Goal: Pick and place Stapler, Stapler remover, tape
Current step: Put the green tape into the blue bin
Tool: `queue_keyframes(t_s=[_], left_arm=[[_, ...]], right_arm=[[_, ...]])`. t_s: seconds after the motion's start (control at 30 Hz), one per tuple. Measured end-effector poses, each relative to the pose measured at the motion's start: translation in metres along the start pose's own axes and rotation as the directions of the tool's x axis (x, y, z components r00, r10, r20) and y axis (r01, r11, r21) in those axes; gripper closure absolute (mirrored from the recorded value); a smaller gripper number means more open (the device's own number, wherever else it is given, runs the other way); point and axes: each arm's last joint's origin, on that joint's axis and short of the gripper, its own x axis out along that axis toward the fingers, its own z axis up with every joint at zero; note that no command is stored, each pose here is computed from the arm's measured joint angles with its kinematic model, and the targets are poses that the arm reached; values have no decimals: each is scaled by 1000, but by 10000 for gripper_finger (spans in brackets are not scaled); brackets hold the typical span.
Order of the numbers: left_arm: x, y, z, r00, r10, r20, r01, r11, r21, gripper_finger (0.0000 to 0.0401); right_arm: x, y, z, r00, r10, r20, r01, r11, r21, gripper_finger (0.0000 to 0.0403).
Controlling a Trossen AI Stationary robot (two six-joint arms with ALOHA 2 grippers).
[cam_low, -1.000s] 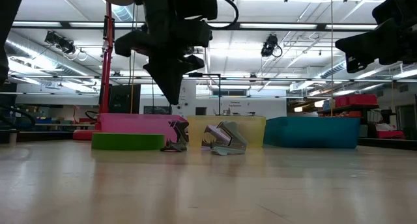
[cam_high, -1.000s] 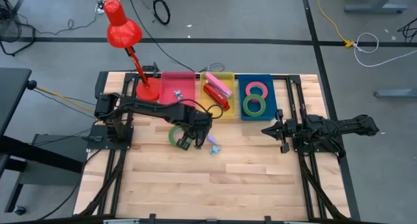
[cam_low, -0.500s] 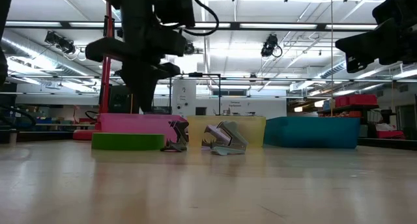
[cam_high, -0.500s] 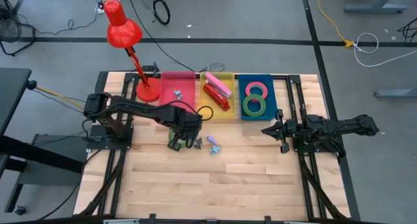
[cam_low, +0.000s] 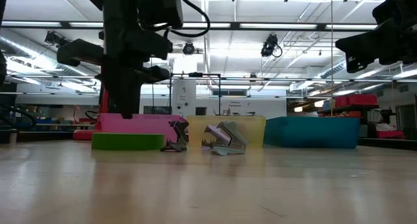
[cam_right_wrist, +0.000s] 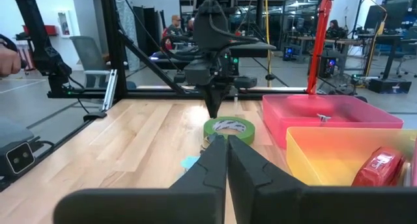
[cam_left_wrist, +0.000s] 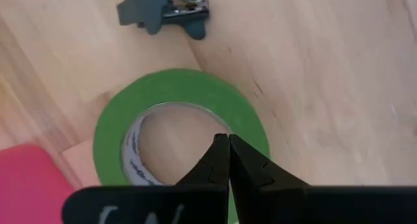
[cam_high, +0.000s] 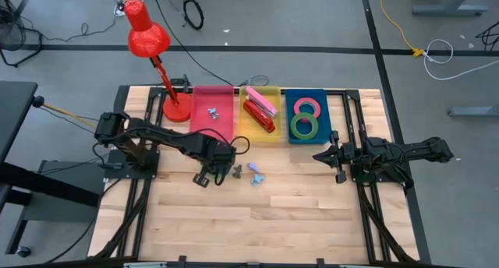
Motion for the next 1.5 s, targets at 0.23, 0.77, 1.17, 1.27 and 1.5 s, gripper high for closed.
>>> queue_keyframes(t_s=[0.23,0.77,1.17,1.27,1.5], left_arm=[[3,-2,0,1000,2,5,-1,997,-78,389],[3,-7,3,999,53,-4,-52,959,-280,118],[19,-23,-2,999,36,-9,-37,968,-248,67],[25,-24,-7,999,33,-24,-38,953,-299,67],[33,-23,-15,1000,-1,-16,-5,943,-332,67]], right_arm=[[0,0,0,1000,0,0,0,1000,0,385],[0,0,0,1000,0,0,0,1000,0,385],[0,0,0,1000,0,0,0,1000,0,385],[0,0,0,1000,0,-1,0,1000,0,385],[0,0,0,1000,0,0,0,1000,0,385]])
